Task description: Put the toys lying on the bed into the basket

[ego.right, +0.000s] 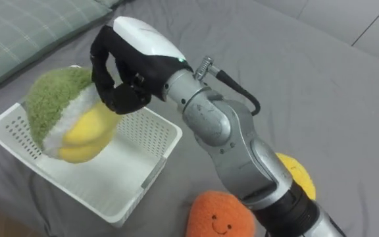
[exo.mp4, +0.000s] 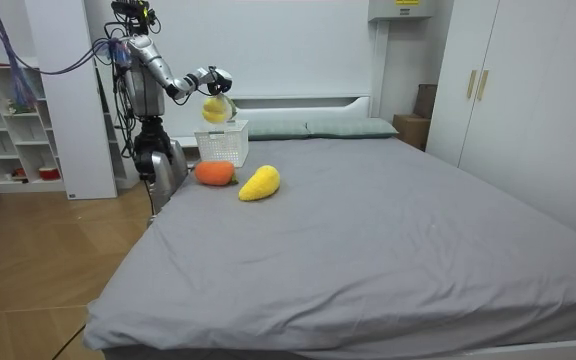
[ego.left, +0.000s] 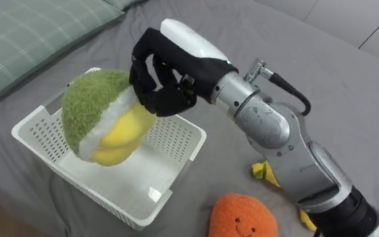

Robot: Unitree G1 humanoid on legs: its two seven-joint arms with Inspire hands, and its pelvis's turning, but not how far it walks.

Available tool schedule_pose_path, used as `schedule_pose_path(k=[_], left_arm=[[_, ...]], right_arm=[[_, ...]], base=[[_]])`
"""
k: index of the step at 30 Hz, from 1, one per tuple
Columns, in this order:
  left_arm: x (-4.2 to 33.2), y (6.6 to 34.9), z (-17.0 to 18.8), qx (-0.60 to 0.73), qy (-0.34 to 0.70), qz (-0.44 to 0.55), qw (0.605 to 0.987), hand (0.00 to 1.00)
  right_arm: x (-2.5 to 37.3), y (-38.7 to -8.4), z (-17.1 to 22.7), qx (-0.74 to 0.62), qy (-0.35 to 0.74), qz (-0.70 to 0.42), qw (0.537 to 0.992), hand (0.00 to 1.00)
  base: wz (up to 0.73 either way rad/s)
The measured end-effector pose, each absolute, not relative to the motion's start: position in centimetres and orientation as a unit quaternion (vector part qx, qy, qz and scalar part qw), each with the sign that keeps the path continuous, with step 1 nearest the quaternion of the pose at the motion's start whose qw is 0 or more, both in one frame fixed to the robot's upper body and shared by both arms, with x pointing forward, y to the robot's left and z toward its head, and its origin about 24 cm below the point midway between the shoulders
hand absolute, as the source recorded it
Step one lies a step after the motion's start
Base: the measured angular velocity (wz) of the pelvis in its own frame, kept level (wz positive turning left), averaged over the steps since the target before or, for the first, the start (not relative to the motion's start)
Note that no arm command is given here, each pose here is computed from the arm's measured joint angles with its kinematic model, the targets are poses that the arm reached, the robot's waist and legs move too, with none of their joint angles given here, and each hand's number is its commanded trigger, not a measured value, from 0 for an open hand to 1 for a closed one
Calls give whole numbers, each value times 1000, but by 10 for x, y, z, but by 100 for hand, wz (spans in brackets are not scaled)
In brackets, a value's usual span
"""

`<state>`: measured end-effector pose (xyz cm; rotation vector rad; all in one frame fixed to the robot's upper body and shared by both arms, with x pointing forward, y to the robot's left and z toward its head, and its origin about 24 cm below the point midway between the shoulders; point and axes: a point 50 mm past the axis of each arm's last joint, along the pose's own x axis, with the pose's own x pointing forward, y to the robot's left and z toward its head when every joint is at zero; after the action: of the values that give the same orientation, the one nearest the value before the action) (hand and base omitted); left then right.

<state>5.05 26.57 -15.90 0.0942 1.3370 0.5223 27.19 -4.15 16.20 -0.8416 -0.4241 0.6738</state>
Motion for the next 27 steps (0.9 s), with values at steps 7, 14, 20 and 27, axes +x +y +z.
schedule_pose_path(k=[7,14,20,27], left_arm=[[62,269,-156,53,602,224,764,0],[63,268,-156,62,608,213,762,0],[63,267,-156,61,607,213,763,0],[60,270,-155,45,605,235,759,0]], right_arm=[[281,-32,131,-389,-129,348,843,0],[284,-32,120,-384,-97,354,847,0],[286,-36,121,-388,-94,350,848,0],[292,-50,123,-402,-91,324,851,0]], base=[[0],[1],[0],[0]])
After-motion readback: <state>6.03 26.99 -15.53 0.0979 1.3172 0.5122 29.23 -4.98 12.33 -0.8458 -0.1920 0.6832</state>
